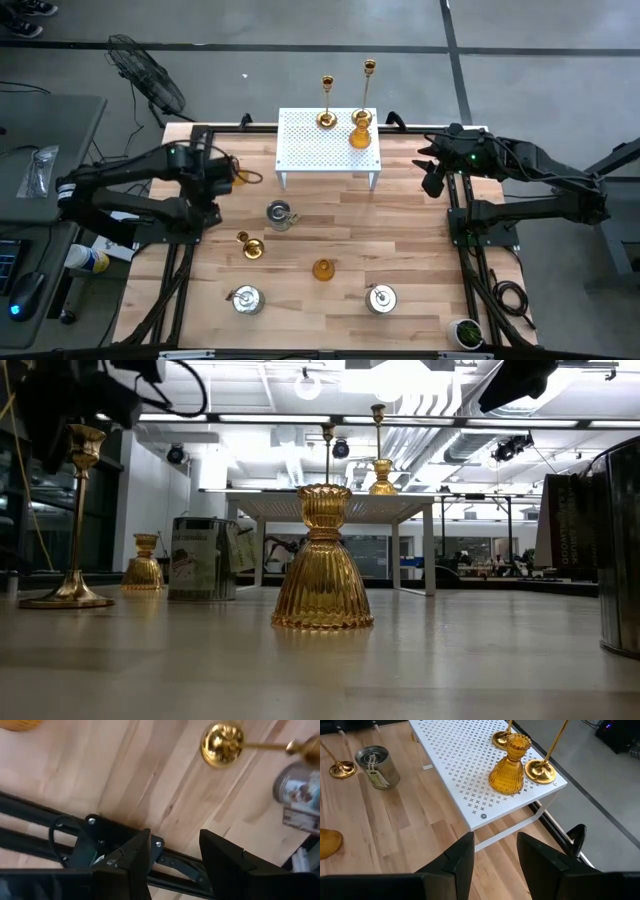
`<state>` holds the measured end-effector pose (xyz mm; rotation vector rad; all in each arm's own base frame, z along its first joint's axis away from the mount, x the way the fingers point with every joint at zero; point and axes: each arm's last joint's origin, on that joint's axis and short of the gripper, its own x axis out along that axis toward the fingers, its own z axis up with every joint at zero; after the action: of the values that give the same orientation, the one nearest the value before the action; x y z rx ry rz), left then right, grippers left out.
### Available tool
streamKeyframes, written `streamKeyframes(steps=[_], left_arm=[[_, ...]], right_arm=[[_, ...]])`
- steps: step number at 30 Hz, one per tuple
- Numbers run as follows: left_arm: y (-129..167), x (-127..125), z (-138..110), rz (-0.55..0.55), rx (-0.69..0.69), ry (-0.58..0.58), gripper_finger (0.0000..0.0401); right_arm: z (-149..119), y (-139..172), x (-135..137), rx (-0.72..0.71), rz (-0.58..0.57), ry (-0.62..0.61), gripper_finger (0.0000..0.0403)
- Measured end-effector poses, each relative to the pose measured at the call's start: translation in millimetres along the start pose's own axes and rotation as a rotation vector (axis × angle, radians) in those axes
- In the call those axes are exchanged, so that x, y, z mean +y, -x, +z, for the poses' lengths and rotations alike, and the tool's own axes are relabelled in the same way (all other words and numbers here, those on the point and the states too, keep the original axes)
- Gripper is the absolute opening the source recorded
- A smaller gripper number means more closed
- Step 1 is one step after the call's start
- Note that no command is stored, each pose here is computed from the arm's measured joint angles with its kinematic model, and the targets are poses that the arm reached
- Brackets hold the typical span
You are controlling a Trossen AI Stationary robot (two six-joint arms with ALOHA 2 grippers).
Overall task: Pick & Place candle stick holders
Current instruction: Put the gold candle holder on the shelf aligned with the other gold candle holder
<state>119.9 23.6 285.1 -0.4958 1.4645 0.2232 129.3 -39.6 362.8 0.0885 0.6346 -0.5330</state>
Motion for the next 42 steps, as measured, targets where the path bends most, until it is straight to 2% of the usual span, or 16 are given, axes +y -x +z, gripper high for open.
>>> streamKeyframes(steps=[4,7,11,18,21,24,29,36,42], left_arm=[[-17,-3,-3,-0.06,-0.015,-0.077,0.0165],[-32,-7,-4,-0.143,-0.041,-0.197,0.0165],[-50,-8,-10,-0.156,-0.046,-0.297,0.018],[-66,-11,-10,-0.2,-0.094,-0.298,0.0255],[-67,-13,-6,-0.218,-0.13,-0.275,0.0275],[-66,-15,-1,-0.23,-0.173,-0.245,0.0279],[-65,-17,5,-0.23,-0.246,-0.262,0.028],[-66,-19,6,-0.245,-0.249,-0.272,0.028],[-83,-33,-4,-0.302,-0.199,-0.32,0.028]], right_arm=[[1,-2,1,0.008,-0.001,0.007,0.014],[1,-5,1,0.016,0.0,0.01,0.014],[2,-9,4,0.035,0.033,0.013,0.014],[3,-17,7,0.069,0.047,0.013,0.014],[3,-21,9,0.085,0.064,0.017,0.014],[4,-24,10,0.096,0.069,0.022,0.014],[4,-27,11,0.107,0.068,0.032,0.014],[4,-27,11,0.104,0.07,0.042,0.014],[4,-26,10,0.1,0.071,0.054,0.014]])
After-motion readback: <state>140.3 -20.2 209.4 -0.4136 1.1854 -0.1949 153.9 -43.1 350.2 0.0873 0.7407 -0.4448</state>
